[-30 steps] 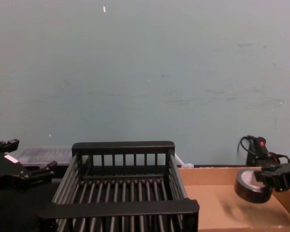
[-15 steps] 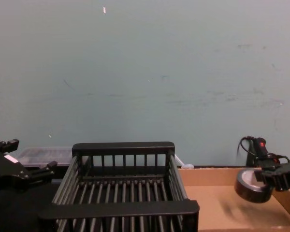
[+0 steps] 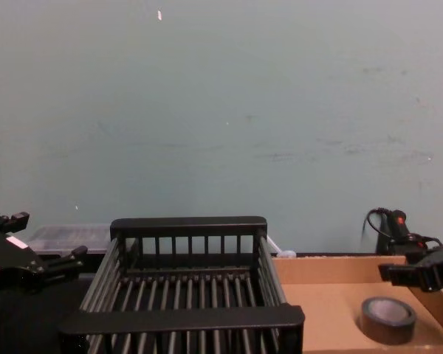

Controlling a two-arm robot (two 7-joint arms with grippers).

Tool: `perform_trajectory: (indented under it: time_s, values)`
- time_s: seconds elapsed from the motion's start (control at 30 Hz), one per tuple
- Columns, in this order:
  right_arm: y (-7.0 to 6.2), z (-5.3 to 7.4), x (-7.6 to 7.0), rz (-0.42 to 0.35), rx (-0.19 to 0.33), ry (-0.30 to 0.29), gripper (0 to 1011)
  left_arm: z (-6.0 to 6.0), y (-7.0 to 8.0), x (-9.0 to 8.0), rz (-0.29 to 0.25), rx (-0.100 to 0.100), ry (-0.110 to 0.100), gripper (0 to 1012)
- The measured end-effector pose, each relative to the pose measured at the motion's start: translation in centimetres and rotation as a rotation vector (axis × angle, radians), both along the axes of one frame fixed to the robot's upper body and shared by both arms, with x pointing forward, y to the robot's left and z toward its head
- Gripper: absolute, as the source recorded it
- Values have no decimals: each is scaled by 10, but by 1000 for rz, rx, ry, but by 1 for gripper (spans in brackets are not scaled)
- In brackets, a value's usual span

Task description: Pick up the white tape and place it into the black box , Pick up the silver tape and place it into the brown box.

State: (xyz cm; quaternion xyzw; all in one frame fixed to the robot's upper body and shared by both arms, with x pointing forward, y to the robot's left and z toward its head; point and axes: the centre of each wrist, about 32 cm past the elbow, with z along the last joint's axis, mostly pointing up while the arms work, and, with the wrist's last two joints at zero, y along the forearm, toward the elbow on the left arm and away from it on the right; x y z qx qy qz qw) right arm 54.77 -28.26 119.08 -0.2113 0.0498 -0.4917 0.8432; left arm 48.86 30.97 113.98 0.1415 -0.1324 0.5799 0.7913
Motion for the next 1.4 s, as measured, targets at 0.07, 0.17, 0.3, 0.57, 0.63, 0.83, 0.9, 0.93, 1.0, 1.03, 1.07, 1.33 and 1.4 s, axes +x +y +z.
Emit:
perform_trajectory:
  time_s: [0.07,0.17,0.3,0.57,0.63,0.83,0.9,0.93,1.0,1.03,1.07,1.33,1.4]
  values:
    - [0,0,0,0,0,0,561,0,0,0,0,0,0,1001]
    - [0,0,0,0,0,1,660,0,0,0,0,0,0,1001]
    - [0,0,0,0,0,1,772,0,0,0,0,0,0,1002]
    - [0,0,0,0,0,1,980,0,0,0,0,0,0,1001]
    - [0,0,0,0,0,1,1000,0,0,0,0,0,0,1001]
    - [-2,5,-6,11,10,-1,1000,0,0,0,0,0,0,1001]
    - [-2,9,-11,19,16,-1,1000,0,0,0,0,0,0,1001]
    - [-2,10,-12,22,18,-1,1000,0,0,0,0,0,0,1001]
    - [-3,13,-17,35,23,0,1000,0,0,0,0,0,0,1001]
    - [-3,13,-17,35,23,0,1000,0,0,0,0,0,0,1001]
    - [-4,15,-22,49,25,1,1000,0,0,0,0,0,0,1001]
    - [-5,22,-43,159,12,13,1002,0,0,0,0,0,0,1001]
    - [-4,23,-49,204,6,15,1000,0,0,0,0,0,0,1001]
